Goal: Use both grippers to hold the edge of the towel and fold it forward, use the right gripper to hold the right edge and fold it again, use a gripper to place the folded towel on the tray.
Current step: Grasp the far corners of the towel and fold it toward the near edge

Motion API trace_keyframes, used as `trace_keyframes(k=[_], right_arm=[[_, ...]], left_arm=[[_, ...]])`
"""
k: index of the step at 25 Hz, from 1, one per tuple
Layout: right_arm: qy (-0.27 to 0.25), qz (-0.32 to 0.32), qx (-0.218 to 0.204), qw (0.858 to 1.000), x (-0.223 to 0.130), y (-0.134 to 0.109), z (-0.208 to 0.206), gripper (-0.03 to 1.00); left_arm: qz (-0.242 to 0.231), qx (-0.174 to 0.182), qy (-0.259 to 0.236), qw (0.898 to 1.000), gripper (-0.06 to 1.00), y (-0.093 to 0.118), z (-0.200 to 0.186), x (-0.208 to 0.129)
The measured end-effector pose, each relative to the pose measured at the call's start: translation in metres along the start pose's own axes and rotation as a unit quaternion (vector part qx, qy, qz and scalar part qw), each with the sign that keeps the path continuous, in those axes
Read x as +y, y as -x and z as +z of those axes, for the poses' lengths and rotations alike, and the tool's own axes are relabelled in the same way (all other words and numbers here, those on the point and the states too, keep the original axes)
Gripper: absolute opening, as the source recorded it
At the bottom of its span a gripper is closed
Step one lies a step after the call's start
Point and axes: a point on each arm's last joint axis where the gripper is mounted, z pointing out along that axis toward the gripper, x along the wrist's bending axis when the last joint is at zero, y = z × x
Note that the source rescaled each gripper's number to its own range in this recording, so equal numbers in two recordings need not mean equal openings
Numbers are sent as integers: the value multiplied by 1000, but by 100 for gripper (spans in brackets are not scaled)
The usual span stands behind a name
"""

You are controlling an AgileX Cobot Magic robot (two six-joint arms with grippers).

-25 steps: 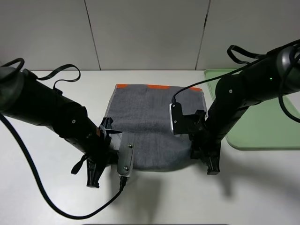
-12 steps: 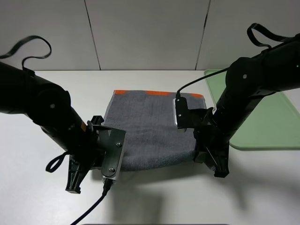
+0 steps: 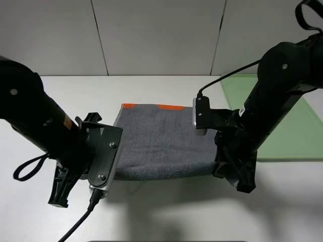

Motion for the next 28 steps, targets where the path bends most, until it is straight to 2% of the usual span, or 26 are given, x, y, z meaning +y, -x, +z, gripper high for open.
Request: trace_keyframes(k=[6,15,19,28], right_arm=[[12,19,6,1000,0,-10,-17,0],[25,42,41,998,2,-24,-28,0],[29,43,42,998,2,-25,-30,0],[42,30,7,999,10,-16,-40,0]], left_arm=[[-1,0,5,1000,0,5,-19,-1],[-12,5,17,1000,0,14,-46,-3],[-8,9,16,1000,0,15,-49,-4],[27,64,5,998,0,3,-46,-5]])
